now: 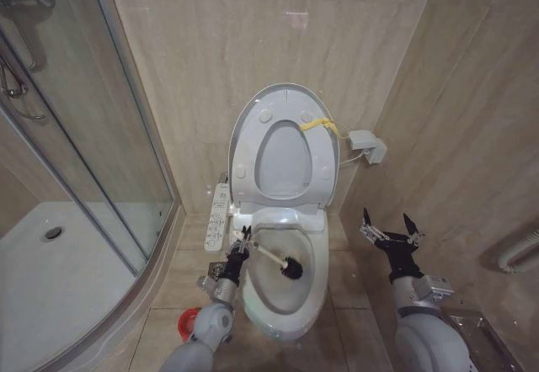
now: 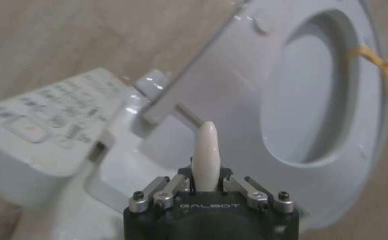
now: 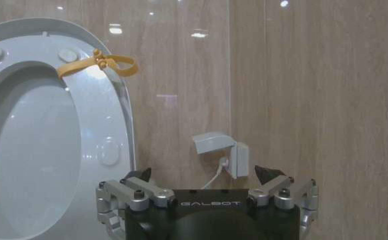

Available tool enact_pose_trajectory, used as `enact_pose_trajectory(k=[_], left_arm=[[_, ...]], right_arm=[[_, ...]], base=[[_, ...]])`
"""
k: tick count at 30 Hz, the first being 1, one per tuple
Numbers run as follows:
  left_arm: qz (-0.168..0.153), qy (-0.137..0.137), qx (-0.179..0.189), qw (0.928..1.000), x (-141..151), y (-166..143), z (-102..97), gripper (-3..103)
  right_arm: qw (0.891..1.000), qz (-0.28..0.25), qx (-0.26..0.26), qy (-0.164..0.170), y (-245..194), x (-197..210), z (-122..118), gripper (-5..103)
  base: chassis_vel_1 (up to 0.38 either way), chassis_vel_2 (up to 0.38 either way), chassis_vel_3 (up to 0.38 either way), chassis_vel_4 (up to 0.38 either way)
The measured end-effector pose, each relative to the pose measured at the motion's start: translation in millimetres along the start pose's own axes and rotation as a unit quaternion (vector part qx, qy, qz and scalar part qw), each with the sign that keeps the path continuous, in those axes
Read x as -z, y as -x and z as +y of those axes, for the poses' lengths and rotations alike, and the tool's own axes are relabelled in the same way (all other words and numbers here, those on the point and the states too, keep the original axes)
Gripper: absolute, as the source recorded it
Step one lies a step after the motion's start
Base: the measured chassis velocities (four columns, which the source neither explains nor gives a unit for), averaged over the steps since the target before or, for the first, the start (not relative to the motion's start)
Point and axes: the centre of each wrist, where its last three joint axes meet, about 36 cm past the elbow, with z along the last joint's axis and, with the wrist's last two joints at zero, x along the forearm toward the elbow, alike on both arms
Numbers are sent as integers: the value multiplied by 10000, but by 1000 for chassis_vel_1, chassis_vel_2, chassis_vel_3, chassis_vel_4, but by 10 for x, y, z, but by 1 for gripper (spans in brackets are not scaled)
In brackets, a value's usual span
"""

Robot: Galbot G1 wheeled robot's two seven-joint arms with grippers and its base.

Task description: Open the toilet lid, clean the toilet bowl with a toilet brush, close the toilet lid, and flush.

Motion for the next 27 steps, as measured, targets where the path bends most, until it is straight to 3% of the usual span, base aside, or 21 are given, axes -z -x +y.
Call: enact_pose_trajectory(k=[6,13,16,17,19,22,25,26,27], left_arm=[[247,365,-563,9974,-201,32,109,22],[539,737,-878,9919,-315,-9,136,22],[745,1160,-1026,9851,-332,-82,201,22],[862,1420,-1131,9796,-346,-127,248,22],[934,1606,-1224,9749,-347,-154,277,22],[909,1516,-1215,9767,-354,-154,271,22],[672,892,-1065,9880,-338,-99,176,22],[672,892,-1065,9880,-338,-99,176,22],[541,526,-997,9921,-313,-64,102,22]], right_arm=[[10000,-6,-30,-13,1,-10,-24,100],[10000,-22,-53,-15,-14,14,-43,100],[10000,-31,-80,-21,-25,31,-67,100],[10000,-33,-87,-23,-30,34,-76,100],[10000,-35,-90,-19,-34,33,-80,100],[10000,-39,-89,-13,-38,35,-77,100],[10000,-41,-86,-16,-38,37,-79,100],[10000,-41,-86,-16,-38,37,-79,100],[9999,-44,-91,-21,-37,37,-84,100]], base=[[0,0,0,0],[0,0,0,0],[0,0,0,0],[0,0,0,0],[0,0,0,0],[0,0,0,0],[0,0,0,0],[0,0,0,0],[0,0,0,0]])
